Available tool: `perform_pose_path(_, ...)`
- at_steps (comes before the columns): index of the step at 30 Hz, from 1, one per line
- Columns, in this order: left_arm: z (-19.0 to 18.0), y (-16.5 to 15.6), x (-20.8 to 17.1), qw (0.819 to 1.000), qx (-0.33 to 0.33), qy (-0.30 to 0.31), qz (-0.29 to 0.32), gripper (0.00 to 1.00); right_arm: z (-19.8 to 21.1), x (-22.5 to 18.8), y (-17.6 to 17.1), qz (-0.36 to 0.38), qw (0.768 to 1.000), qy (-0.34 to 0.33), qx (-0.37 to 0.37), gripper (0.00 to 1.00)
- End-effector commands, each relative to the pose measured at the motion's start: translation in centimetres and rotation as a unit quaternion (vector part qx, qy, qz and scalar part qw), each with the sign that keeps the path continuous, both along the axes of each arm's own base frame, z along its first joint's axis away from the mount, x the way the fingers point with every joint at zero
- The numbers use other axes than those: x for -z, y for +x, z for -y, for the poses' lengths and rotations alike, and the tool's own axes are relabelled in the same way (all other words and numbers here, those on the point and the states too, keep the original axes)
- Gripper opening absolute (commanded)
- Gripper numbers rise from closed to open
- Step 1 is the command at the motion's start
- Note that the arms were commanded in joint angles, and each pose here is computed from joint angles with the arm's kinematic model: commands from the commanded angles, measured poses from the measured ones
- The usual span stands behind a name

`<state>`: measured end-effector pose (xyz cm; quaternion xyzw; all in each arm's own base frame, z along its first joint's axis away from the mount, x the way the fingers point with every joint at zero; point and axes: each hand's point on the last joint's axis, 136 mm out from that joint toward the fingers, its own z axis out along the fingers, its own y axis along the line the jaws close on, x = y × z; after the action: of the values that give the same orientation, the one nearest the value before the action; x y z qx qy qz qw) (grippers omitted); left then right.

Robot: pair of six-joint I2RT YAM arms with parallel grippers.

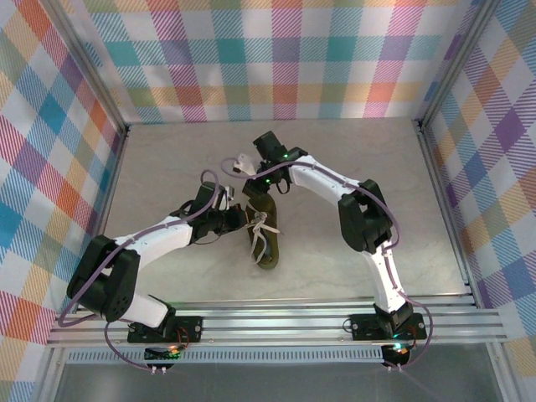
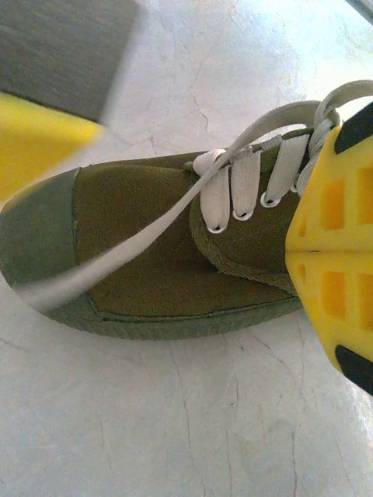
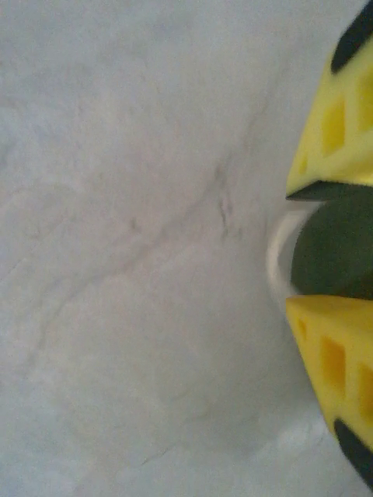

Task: Tie the shoes

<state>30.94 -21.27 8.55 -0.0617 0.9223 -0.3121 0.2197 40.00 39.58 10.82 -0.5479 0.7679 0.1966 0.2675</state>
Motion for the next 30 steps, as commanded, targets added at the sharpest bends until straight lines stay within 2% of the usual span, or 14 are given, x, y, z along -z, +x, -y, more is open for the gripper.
perform_pose_path(1,0.2,0.4,-1.0,1.0,-0.016,-0.015,0.018,0.0,0.5,-2.0,-1.2,-0.07,0.996,0.032,0.046,0.48)
perform_pose_path(5,0.1,0.4,-1.2,1.0,-0.013,-0.006,0.019,0.0,3.2,-5.2,-2.7,-0.085,0.991,0.057,0.088,0.53)
perform_pose_path(8,0.0,0.5,-1.5,1.0,-0.01,-0.001,0.022,0.0,5.1,-6.0,-4.9,-0.085,0.991,0.071,0.077,0.54)
perform_pose_path(13,0.3,0.6,-1.7,1.0,0.001,0.003,0.017,0.0,8.0,-1.7,-9.0,-0.089,0.995,0.022,0.027,0.54)
perform_pose_path(18,0.1,0.2,-1.4,1.0,0.001,0.008,0.008,0.0,8.9,2.4,-11.4,-0.143,0.99,-0.012,0.003,0.54)
perform_pose_path(27,-0.2,-0.1,-1.4,1.0,-0.002,0.012,0.006,0.0,7.8,4.6,-11.6,-0.181,0.983,-0.017,-0.013,0.54)
perform_pose_path(30,-0.2,0.0,-1.5,1.0,-0.003,0.013,0.006,0.0,7.7,4.9,-11.6,-0.189,0.982,-0.024,-0.017,0.49)
